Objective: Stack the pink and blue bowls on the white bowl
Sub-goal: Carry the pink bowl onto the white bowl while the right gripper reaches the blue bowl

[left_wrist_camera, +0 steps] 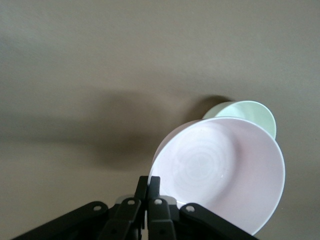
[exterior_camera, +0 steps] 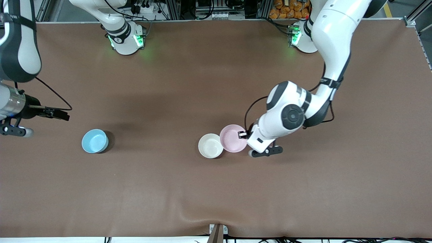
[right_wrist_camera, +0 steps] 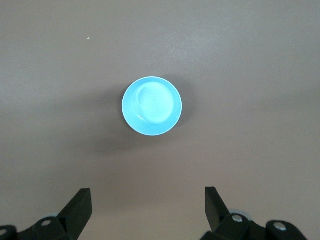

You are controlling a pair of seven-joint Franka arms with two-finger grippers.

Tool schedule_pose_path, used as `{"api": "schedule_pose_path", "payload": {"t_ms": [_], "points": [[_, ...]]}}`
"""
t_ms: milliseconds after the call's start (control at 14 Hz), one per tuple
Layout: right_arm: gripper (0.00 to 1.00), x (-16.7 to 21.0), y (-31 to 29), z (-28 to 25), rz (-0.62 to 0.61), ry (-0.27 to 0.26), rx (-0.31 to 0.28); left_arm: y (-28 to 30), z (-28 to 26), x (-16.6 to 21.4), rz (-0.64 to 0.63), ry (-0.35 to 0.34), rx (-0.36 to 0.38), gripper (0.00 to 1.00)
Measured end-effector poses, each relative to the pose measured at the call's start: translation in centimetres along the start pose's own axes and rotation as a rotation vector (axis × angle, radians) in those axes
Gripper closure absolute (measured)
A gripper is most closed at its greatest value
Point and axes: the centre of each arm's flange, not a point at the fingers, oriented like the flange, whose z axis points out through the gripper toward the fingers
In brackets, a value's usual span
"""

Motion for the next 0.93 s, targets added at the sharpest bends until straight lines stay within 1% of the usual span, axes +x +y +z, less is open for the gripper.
{"api": "schedule_pose_path", "payload": {"t_ms": [143, 286, 500, 929], "points": [[0.00, 0.9, -0.1, 1.6, 0.001, -0.005, -0.004, 1.7, 1.6, -0.7, -0.009, 0.014, 0.020, 0.97], [0.00, 1.8, 0.2, 3.3, 0.006, -0.006, -0.007, 3.4, 3.5, -1.7, -0.006, 0.049, 0.037, 0.97], [0.00, 3.3, 0.7, 6.3, 0.017, -0.010, -0.012, 5.1, 5.3, -2.4, -0.015, 0.098, 0.011, 0.97], [0.00, 6.2, 3.5, 13.0, 0.059, 0.009, -0.021, 5.7, 6.7, -0.9, -0.017, 0.147, -0.035, 0.97]]}}
